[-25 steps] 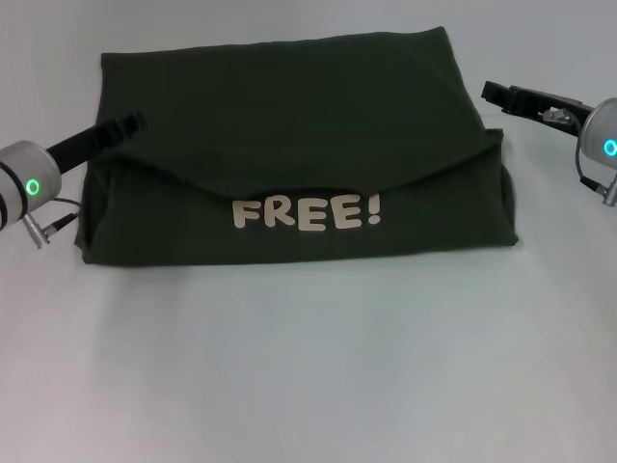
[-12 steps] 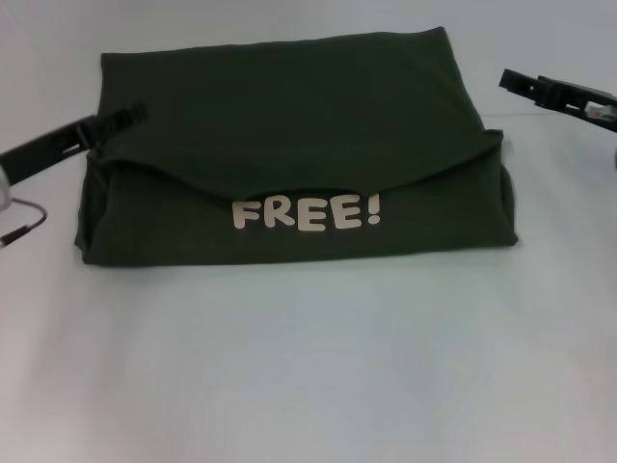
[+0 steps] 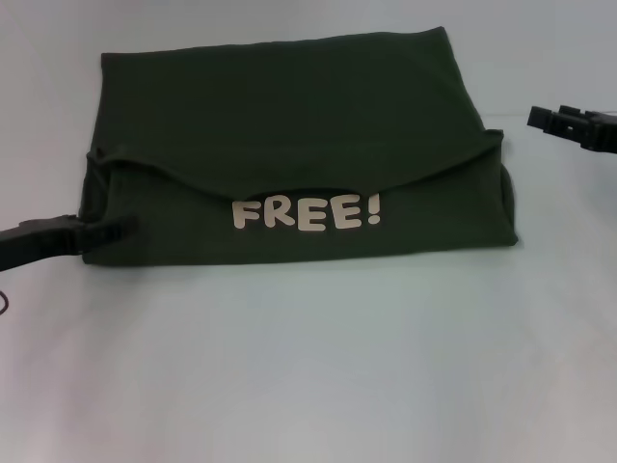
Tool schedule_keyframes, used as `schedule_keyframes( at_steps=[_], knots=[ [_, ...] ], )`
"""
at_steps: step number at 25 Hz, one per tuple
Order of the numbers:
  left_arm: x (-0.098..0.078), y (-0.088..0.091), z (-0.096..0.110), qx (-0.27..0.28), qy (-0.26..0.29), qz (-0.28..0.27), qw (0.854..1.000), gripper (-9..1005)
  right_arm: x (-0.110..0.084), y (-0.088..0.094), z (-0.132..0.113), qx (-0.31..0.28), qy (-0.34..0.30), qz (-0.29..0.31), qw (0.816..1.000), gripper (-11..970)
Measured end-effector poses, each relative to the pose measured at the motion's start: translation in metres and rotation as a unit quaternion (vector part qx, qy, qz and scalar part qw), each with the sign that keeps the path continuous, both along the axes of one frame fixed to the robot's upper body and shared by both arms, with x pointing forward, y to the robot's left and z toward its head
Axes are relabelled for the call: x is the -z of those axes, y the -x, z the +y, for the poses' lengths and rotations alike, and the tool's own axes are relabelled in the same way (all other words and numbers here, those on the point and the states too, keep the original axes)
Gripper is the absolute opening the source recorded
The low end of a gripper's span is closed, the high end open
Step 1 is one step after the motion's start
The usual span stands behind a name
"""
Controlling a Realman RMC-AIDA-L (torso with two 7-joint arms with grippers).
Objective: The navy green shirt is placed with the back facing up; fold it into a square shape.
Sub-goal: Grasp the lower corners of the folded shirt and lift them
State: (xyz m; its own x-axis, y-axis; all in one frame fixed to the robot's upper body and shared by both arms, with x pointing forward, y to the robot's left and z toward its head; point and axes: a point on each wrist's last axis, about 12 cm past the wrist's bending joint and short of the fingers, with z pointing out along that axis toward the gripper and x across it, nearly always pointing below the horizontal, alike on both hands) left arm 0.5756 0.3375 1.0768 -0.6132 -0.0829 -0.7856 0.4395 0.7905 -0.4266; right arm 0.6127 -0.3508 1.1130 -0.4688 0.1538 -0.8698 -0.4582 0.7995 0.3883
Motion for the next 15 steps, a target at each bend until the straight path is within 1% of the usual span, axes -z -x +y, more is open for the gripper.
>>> schedule_keyframes(
  at_steps=[4, 8, 13, 15],
  knots=[
    [0.003, -0.001, 0.003, -0.002, -0.029, -0.007, 1.000, 755, 0.003, 0.002, -0.002, 0.001, 0.012, 0.006, 1.000, 666],
    [0.009, -0.002, 0.002, -0.002, -0.061, -0.011, 0.998, 756, 0.005, 0.002, 0.000, -0.004, 0.018, 0.012, 1.000, 666],
    [0.020, -0.003, -0.003, -0.001, -0.105, 0.001, 0.994, 753, 0.007, 0.003, 0.001, -0.010, 0.020, 0.016, 1.000, 665],
    [0.024, -0.002, -0.005, -0.002, -0.114, 0.007, 0.993, 750, 0.007, 0.004, 0.001, -0.011, 0.020, 0.017, 1.000, 665]
  ],
)
